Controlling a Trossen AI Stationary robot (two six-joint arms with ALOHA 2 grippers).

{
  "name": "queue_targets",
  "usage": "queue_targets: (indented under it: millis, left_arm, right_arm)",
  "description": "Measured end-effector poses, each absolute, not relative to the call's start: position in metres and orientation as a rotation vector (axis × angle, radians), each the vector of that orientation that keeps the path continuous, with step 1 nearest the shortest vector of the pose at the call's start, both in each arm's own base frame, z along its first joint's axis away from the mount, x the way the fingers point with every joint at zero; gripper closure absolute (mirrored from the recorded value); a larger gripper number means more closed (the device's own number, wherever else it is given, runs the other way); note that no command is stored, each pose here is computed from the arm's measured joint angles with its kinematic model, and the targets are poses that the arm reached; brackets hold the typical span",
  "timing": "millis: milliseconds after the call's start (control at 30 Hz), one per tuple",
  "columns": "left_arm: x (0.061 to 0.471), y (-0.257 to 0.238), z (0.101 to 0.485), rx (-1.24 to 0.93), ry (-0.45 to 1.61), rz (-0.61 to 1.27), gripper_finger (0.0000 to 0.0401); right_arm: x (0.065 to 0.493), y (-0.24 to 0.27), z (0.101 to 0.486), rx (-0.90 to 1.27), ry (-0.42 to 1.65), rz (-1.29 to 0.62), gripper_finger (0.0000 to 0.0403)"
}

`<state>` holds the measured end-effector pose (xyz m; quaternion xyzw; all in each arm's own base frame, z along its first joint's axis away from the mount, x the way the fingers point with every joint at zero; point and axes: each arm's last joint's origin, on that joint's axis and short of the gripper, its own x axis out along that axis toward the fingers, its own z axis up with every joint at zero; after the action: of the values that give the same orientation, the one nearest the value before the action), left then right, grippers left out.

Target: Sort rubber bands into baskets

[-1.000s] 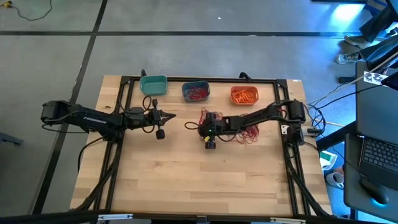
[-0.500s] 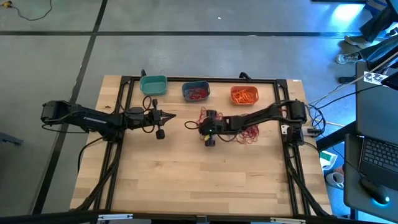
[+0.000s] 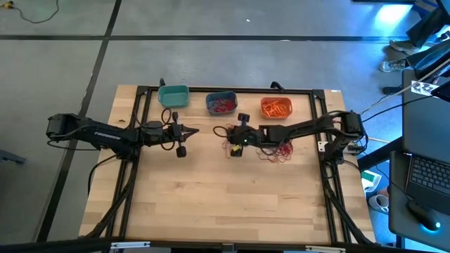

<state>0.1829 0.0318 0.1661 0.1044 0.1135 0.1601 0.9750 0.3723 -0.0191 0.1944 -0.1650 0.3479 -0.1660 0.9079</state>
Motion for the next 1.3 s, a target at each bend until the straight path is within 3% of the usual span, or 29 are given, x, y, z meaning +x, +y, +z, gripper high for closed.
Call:
queue_targets:
  millis: [300,500,833,1300]
  left_arm:
    - [0.183,0.032,0.166,0.211,0.228,0.323,0.0396]
    - [0.183,0.032,0.166,0.212,0.228,0.323,0.0396]
    - [0.183,0.032,0.166,0.212,0.228,0.323,0.0396]
    - [0.183,0.032,0.166,0.212,0.228,0.323,0.0396]
  right_arm:
    - [0.38,-0.046,0.226,-0.521,0.672,-0.449,0.0398]
    - [0.385,-0.077,0.249,-0.506,0.609,-0.538,0.0398]
    - [0.375,-0.12,0.247,-0.387,0.626,-0.502,0.0398]
    - [0.379,-0.131,0.266,-0.521,0.489,-0.648,0.0398]
